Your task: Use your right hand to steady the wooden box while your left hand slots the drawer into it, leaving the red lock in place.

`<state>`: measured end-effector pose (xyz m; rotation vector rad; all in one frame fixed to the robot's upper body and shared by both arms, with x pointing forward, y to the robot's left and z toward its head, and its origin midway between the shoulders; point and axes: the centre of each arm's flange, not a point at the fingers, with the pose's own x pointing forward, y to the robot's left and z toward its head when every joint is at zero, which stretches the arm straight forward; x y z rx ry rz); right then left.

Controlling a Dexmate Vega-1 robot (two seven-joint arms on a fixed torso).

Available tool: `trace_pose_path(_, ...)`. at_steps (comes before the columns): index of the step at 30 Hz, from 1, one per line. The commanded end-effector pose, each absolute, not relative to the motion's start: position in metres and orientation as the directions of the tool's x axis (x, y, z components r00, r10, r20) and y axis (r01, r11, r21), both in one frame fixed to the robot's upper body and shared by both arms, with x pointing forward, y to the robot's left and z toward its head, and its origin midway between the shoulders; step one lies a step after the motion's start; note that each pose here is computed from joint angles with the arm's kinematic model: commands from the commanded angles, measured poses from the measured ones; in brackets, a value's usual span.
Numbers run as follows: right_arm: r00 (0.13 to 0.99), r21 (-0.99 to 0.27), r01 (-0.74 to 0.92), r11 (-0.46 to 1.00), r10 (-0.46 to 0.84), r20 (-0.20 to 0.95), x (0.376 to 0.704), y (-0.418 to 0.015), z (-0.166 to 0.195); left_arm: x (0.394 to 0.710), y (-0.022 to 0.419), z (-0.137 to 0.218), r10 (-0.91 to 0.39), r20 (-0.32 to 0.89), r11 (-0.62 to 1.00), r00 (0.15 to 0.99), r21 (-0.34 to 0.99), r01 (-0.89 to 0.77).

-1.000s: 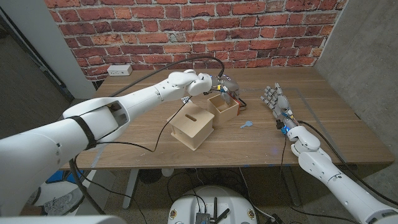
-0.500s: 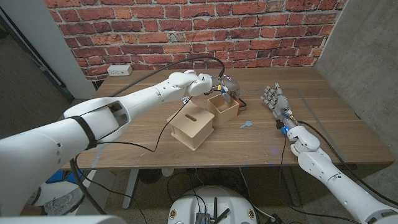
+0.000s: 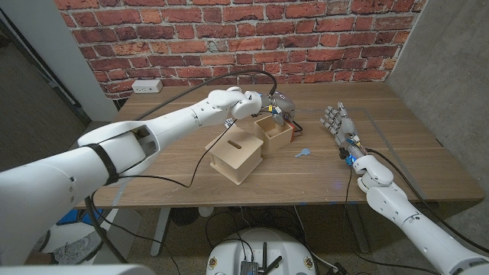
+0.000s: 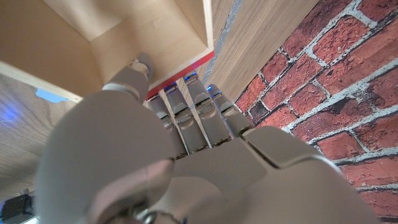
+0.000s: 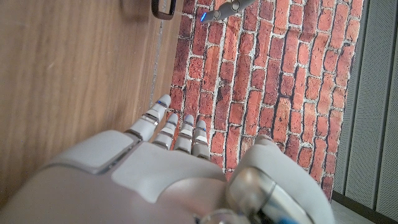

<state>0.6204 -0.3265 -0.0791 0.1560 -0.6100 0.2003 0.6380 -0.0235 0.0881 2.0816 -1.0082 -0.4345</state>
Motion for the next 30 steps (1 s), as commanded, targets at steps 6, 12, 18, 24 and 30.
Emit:
trace_pose_path(6,0.799,0.085,-0.232,0.969,0.14,0.584,0.619,-0.33,-0.078,0.634,-0.025,0.09,-0.771,0.034,-0.395,0.635,0.758,-0.52)
trace_pose_path(12,0.797,0.082,-0.234,0.969,0.144,0.586,0.619,-0.331,-0.077,0.632,-0.025,0.093,-0.766,0.043,-0.398,0.642,0.751,-0.526)
trace_pose_path(18,0.798,0.076,-0.233,0.97,0.146,0.585,0.618,-0.333,-0.076,0.633,-0.025,0.097,-0.753,0.046,-0.404,0.656,0.755,-0.517)
trace_pose_path(24,0.796,0.066,-0.235,0.97,0.153,0.585,0.616,-0.334,-0.074,0.632,-0.023,0.105,-0.747,0.063,-0.398,0.662,0.756,-0.52)
trace_pose_path(30,0.795,0.056,-0.235,0.97,0.159,0.586,0.614,-0.335,-0.073,0.63,-0.022,0.108,-0.74,0.077,-0.391,0.669,0.759,-0.52)
